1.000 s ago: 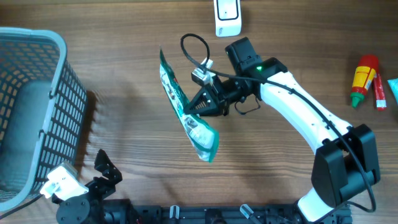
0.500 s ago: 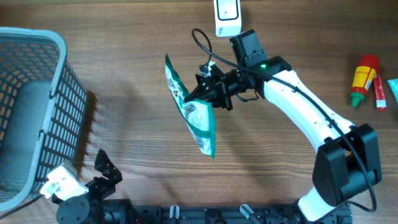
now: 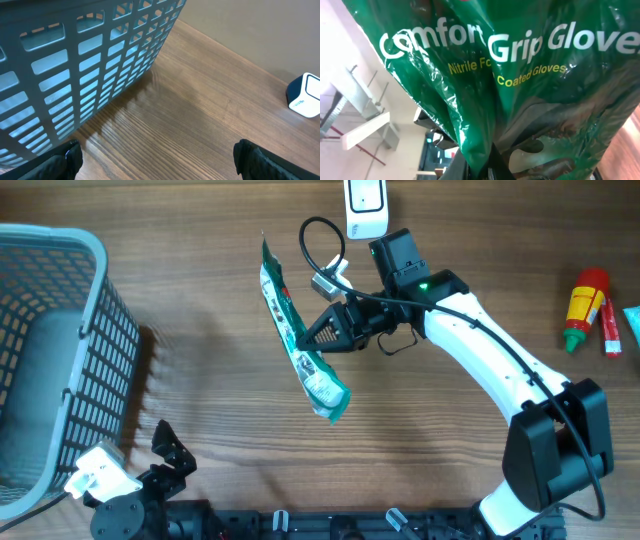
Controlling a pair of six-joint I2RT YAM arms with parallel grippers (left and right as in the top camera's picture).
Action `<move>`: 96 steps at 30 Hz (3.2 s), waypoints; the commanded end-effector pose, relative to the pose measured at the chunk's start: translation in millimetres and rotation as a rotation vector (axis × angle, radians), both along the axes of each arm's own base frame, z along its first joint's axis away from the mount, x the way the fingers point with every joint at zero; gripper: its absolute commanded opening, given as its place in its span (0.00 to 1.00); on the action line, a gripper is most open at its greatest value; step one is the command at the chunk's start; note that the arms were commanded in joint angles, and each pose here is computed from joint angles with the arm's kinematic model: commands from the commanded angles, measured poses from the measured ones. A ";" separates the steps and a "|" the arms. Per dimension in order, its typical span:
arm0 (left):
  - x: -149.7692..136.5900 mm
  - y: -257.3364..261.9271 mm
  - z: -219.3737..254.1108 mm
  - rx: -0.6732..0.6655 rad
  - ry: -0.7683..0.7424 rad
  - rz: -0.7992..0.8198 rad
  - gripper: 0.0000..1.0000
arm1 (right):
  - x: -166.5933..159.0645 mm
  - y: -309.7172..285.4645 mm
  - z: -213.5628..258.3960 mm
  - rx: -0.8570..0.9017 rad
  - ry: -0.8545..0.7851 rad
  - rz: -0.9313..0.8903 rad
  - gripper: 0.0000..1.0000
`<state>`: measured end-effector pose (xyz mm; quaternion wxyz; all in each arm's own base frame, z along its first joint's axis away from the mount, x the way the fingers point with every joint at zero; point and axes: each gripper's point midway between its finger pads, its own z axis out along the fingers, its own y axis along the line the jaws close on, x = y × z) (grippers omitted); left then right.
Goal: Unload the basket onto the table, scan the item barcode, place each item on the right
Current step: 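Lift the gloves pack and hold it up toward the scanner, then move the gloves pack close to the white scanner face, then carry the gloves pack to the right edge and release it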
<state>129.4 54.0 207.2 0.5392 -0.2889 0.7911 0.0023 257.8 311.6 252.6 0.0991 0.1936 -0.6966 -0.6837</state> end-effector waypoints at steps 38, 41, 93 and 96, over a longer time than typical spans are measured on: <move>0.5 -1.7 1.3 -0.010 -0.014 -0.007 1.00 | 28.3 -70.5 7.6 -0.212 0.920 -0.169 0.04; 0.5 -1.7 1.3 -0.010 -0.014 -0.007 1.00 | 32.3 -76.3 7.4 -0.200 0.914 -0.188 0.04; 0.5 -1.7 1.3 -0.010 -0.014 -0.007 1.00 | 324.3 -378.7 42.6 -1.106 -0.320 -1.726 0.04; 0.5 -1.7 1.5 -0.010 -0.014 -0.007 1.00 | 279.2 -508.9 25.8 -1.730 -0.708 -1.310 0.05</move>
